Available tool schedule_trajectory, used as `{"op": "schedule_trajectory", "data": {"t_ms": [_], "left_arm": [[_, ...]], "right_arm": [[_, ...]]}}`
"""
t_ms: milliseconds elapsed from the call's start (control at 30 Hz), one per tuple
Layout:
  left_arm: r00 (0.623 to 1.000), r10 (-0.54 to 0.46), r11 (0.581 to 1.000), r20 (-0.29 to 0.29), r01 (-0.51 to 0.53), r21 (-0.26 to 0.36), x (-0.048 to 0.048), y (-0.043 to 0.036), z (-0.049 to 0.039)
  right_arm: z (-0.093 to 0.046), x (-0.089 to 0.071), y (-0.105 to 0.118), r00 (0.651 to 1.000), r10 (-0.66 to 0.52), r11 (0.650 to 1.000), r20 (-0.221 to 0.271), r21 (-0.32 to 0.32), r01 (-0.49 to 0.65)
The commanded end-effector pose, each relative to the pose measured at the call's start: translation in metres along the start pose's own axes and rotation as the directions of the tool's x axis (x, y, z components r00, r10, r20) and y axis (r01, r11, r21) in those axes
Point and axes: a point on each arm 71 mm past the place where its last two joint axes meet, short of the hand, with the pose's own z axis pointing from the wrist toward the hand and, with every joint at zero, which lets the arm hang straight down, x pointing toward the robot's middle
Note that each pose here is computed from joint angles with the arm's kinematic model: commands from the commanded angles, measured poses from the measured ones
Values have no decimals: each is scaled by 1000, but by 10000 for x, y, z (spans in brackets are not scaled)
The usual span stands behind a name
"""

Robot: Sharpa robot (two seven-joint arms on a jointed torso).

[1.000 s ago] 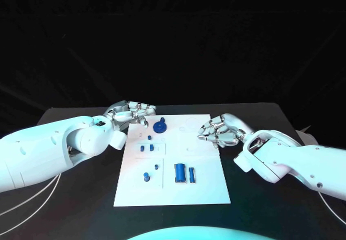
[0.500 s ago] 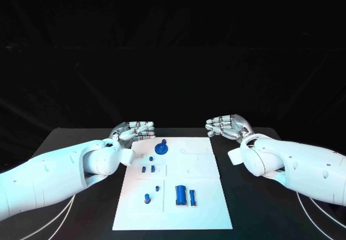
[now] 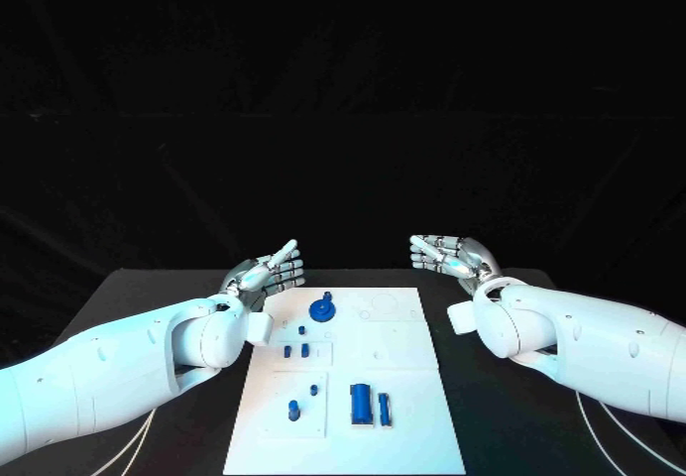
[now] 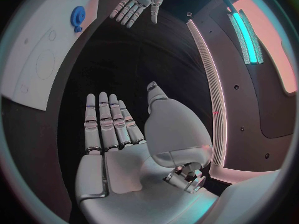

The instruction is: Assemble the parts on the task board

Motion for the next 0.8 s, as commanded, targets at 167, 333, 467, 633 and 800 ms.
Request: {"op": "schedule_trajectory", "data": {"t_ms": [167,333,467,633,800], "left_arm": [[993,74,994,91,-82,78,165,-33,-109],[982,117,982,150,-137,129,309,-59,-218],[973,138,973,182,-168,157,387,-80,-284],[967,152,966,204,-189,175,439,-95,-330],[967,153,966,205,-190,177,442,-96,-332]], "right_arm": [[-248,234,33,989,99,995,107,-35,-96],[-386,342,56,979,142,990,149,-39,-137],[-434,376,65,975,154,988,163,-40,-150],[-437,378,66,974,155,988,163,-40,-151],[-437,378,66,974,155,988,163,-40,-151]]}}
